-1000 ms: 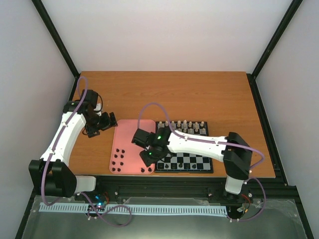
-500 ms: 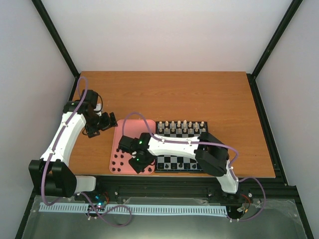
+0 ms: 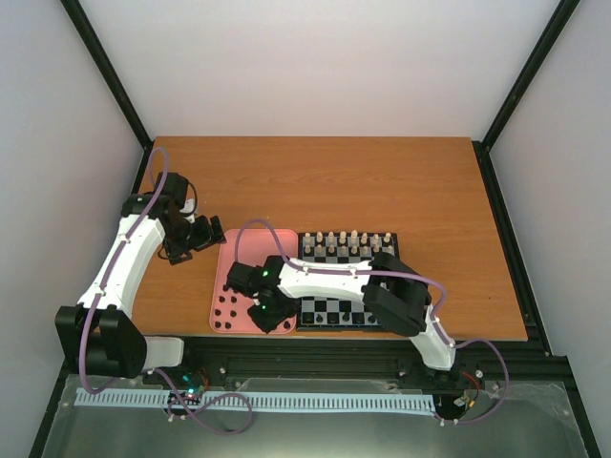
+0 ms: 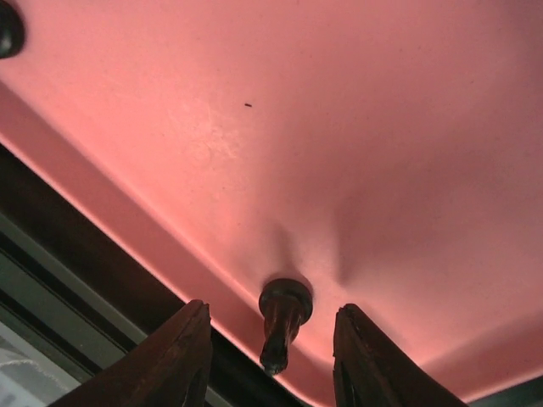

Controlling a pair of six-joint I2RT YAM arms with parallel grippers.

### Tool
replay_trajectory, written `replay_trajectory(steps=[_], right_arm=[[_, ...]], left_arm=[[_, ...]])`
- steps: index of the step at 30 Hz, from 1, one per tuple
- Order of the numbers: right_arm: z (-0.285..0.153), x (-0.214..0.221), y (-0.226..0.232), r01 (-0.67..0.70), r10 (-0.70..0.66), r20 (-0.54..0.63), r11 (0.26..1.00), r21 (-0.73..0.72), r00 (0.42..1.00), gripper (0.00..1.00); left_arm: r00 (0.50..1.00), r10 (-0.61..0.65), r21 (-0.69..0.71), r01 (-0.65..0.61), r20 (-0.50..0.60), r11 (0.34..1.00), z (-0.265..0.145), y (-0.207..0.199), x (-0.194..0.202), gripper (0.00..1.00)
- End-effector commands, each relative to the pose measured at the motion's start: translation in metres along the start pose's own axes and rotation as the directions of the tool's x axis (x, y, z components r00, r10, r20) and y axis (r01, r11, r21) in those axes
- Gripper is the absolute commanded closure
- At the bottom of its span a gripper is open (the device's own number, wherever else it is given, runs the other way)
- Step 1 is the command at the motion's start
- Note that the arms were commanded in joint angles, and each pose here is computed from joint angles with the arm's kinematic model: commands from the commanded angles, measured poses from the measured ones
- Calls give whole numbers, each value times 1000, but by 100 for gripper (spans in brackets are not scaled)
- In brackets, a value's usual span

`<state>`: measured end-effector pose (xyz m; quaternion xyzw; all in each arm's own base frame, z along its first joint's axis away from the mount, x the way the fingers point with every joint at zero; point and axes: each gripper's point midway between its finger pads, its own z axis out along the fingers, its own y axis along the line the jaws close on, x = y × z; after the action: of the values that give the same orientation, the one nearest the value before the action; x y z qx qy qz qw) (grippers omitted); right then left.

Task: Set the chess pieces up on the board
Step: Pick up the chess piece from the storage box.

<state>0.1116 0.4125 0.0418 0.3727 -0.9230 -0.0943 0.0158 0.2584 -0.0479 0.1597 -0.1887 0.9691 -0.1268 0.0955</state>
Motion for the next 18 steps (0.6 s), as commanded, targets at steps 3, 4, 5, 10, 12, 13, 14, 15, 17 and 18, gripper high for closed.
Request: replay_trajectory(steps=[3,4,5,10,12,13,14,15,17,18], right_arm=[[8,-3,-2,-8,8,-24,1000,-5,1000,61],[8,-4,-2,-11,10,-22,1000,-6,1000,62],[8,-4,-3,-14,13,-21,1000,-5,1000,65],[10,-4,-7,-20,20,-27,1000,5,999,72],[10,-4,-7,-20,20,-30,1000,6,999,76],[10,-3,-7,-19,20,-32,1000,7,999,77],[9,-3,-7,-19,19,-30,1000,7,999,79],[9,-3,-8,-20,20,-31,1000,10,999,81],[10,-2,-8,-19,19,-33,1000,9,999,84],[10,-2,-8,-18,18,-33,1000,9,999,86]], left_arm=[[1000,20,18,-20,-5,1000,0,-3,-1,0],[1000,20,19,-19,-5,1000,0,-3,-2,0],[1000,19,19,-19,-3,1000,-1,-3,-2,0],[1000,20,20,-20,-5,1000,0,-4,-2,0],[1000,20,20,-20,-6,1000,0,-4,-1,0],[1000,19,19,-19,-6,1000,1,-3,-2,0],[1000,19,19,-19,-6,1000,0,-3,-2,0],[1000,20,20,-20,-5,1000,0,-3,-1,0],[1000,20,20,-20,-5,1000,0,-3,-1,0],[1000,20,18,-20,-5,1000,0,-3,-1,0]])
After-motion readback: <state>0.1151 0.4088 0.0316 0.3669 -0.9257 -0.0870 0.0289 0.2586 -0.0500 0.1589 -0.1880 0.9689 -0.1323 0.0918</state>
